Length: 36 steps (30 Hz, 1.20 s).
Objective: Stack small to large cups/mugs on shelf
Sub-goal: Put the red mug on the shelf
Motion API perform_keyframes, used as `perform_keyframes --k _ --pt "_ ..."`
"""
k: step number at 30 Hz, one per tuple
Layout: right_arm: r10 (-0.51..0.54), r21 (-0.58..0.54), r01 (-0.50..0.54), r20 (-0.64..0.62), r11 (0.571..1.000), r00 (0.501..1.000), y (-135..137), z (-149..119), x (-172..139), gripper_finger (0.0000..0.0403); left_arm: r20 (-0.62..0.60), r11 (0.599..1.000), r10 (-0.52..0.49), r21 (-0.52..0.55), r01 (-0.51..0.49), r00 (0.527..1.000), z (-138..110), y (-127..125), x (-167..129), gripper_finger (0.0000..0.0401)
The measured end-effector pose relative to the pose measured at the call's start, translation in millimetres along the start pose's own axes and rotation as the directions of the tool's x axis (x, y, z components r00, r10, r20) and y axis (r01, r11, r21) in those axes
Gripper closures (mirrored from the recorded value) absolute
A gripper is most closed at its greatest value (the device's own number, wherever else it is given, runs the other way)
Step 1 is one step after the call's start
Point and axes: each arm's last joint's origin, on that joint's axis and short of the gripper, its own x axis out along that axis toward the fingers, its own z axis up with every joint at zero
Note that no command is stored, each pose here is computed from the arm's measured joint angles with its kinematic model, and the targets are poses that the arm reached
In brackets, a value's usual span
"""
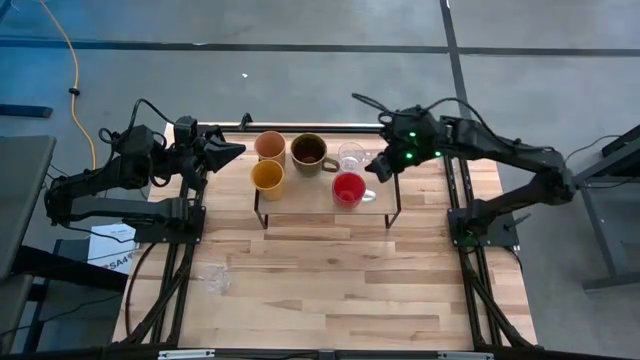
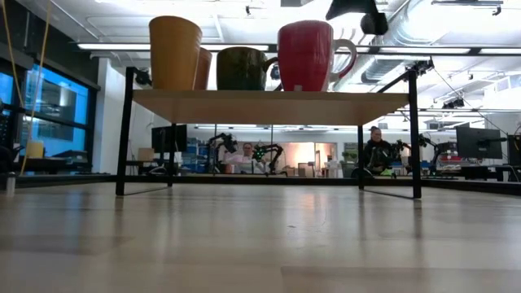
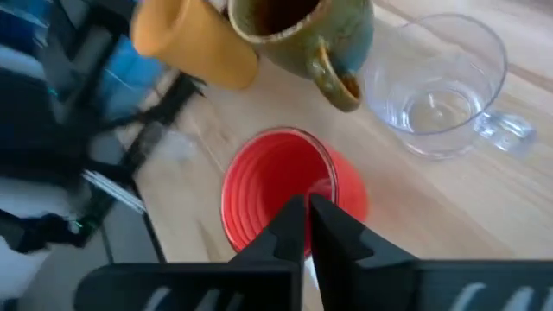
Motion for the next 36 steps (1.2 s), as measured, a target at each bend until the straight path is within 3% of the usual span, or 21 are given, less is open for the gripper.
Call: perform_keyframes --k 3,8,13,16,31,36 --pt "-0.071 -0.05 0.068 -0.063 0.996 0.995 9 8 11 0.0373 0.0 1.0 0.0 -0.001 0.0 1.0 0 0 0 0.0398" --pt "-0.301 -0.14 0.283 -0.137 0.949 0.944 17 19 33 0.0304 0.001 1.0 0.0 -0.001 0.0 1.0 0 0 0 0.0398" --pt "-0.344 -0.198 0.306 -0.195 0.931 0.919 29 25 44 0.0244 0.0 1.0 0.0 -0.001 0.0 1.0 0 0 0 0.0398" --pt "-0.324 -0.216 0.282 -0.187 0.935 0.928 38 27 43 0.0223 0.0 1.0 0.0 -0.001 0.0 1.0 0 0 0 0.0398" --pt "-0.4 -0.211 0.349 -0.295 0.913 0.868 21 5 70 0.0219 -0.005 1.0 -0.006 -0.003 0.006 1.0 0 0 0 0.0398" --pt "-0.378 -0.212 0.328 -0.273 0.921 0.885 24 5 74 0.0243 -0.005 1.0 -0.007 -0.003 0.007 1.0 0 0 0 0.0398"
